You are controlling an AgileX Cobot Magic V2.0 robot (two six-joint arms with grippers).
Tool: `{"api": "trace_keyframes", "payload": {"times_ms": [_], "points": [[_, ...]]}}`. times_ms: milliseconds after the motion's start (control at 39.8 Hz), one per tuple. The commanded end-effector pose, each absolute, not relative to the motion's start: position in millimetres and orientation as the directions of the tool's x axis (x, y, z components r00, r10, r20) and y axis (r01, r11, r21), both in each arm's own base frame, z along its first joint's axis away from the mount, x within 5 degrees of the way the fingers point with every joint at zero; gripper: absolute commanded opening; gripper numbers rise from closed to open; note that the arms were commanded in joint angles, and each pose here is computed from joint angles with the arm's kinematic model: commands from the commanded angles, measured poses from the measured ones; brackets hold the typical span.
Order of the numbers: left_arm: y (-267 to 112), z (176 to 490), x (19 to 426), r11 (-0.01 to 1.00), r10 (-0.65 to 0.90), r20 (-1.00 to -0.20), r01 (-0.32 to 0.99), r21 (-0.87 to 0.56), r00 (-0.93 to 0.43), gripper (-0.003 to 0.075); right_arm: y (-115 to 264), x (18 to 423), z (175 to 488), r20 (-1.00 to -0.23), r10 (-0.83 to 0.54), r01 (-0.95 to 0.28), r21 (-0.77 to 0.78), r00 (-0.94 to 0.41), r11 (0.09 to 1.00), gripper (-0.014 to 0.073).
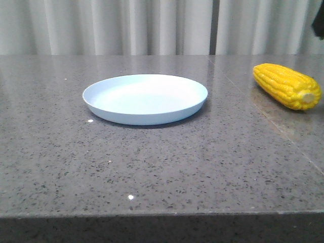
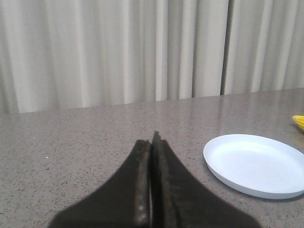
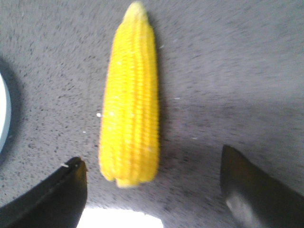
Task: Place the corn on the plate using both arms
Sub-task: 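Move the right gripper down over the yellow corn cob and grasp it, then lift the corn with the right gripper and carry it over the plate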
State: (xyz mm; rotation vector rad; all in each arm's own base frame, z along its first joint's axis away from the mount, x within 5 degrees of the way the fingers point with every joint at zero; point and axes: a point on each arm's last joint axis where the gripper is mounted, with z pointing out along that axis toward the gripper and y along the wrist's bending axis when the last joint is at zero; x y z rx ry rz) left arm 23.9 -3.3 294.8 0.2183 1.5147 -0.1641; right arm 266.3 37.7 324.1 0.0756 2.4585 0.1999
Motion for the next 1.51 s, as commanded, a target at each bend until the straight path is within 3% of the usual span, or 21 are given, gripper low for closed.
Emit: {"api": "trace_keyframes", "payload": {"times_ms": [0,302,503,654,855,1107,1383,1484], "points": [[-3.3,310.0,21.8,0.969,-0.007,-0.99,0.246,0.029,0.141,-0.002,45.8,290.0,331.6,-0.624,0.121,-0.009,0.201,-0.772,0.979,0.0601],[-3.3,310.0,21.8,0.969,-0.007,-0.99,0.246,0.029,0.141,-0.002,54.7,343.2,297.1,-0.529,0.129,0.017,0.211,-0.839,0.977,0.0575],[-3.3,310.0,21.8,0.969,-0.007,-0.99,0.246,0.029,0.141,-0.002,55.0,345.7,297.5,-0.532,0.13,0.017,0.211,-0.837,0.977,0.0265],[-3.3,310.0,21.8,0.969,-0.007,-0.99,0.246,0.029,0.141,-0.002,55.1,346.7,302.0,-0.544,0.131,0.014,0.214,-0.829,0.977,0.0145],[-3.3,310.0,21.8,0.969,-0.007,-0.99,0.246,0.029,0.141,-0.002,62.4,339.8,335.1,-0.587,0.111,-0.027,0.222,-0.802,0.975,0.0153],[-3.3,310.0,21.8,0.969,-0.007,-0.99,0.246,0.029,0.141,-0.002,120.6,322.1,378.9,-0.595,0.045,-0.141,0.263,-0.803,0.954,0.0151],[-3.3,310.0,21.8,0.969,-0.007,-0.99,0.246,0.029,0.141,-0.002,208.6,314.7,372.8,-0.566,-0.023,-0.228,0.294,-0.824,0.928,0.015],[-3.3,310.0,21.8,0.969,-0.007,-0.99,0.246,0.029,0.141,-0.002,229.1,315.9,363.9,-0.565,-0.015,-0.202,0.27,-0.825,0.942,0.015]]}}
